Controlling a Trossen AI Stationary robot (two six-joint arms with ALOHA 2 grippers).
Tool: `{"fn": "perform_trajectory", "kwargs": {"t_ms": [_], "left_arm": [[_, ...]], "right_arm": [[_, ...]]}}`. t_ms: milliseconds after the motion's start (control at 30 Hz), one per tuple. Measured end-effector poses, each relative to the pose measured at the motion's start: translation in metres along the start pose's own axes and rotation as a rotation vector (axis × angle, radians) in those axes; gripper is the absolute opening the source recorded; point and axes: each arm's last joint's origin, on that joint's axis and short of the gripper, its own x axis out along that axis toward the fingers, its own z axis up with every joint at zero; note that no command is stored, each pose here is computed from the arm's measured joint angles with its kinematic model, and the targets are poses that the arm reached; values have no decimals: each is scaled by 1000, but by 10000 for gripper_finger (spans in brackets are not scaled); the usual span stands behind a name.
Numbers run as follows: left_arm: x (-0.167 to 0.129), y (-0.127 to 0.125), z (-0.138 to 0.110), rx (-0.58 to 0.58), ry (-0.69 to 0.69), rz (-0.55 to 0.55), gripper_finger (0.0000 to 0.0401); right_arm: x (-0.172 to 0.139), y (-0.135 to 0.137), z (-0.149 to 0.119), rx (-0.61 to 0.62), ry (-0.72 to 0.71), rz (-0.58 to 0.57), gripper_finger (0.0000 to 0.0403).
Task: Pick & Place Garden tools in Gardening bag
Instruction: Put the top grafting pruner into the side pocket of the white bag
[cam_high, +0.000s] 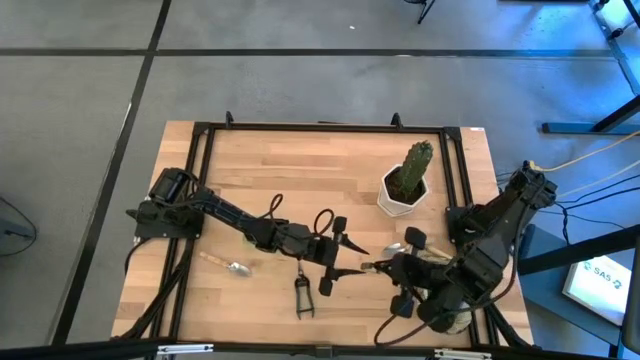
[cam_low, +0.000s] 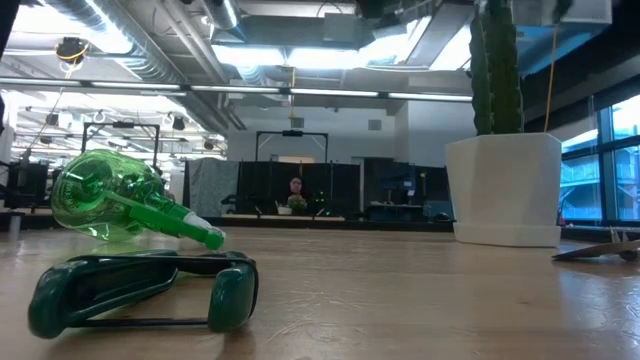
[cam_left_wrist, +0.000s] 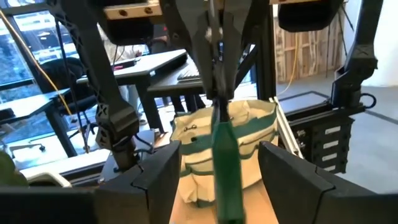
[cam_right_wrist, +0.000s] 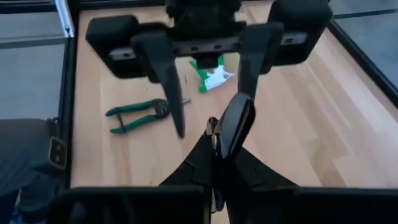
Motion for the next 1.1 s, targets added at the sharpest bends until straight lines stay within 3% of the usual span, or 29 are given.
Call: {"fn": "perform_trajectory", "kwargs": {"t_ms": [567,733,933,1100], "left_arm": [[0,0,3,-76,-30,10,195],[0,1,2,-90,-21,12,156],[0,1,1,-117,-14,1,60],[0,1,1,-121,-15,-5,58]], "right_arm": [[10,-1,14,-9,-48,23,14],[10,-1,14,-9,-50,20,14],[10,-1,14,-12,-53,16,14],[10,-1,14,-17,-58,10,14]]}}
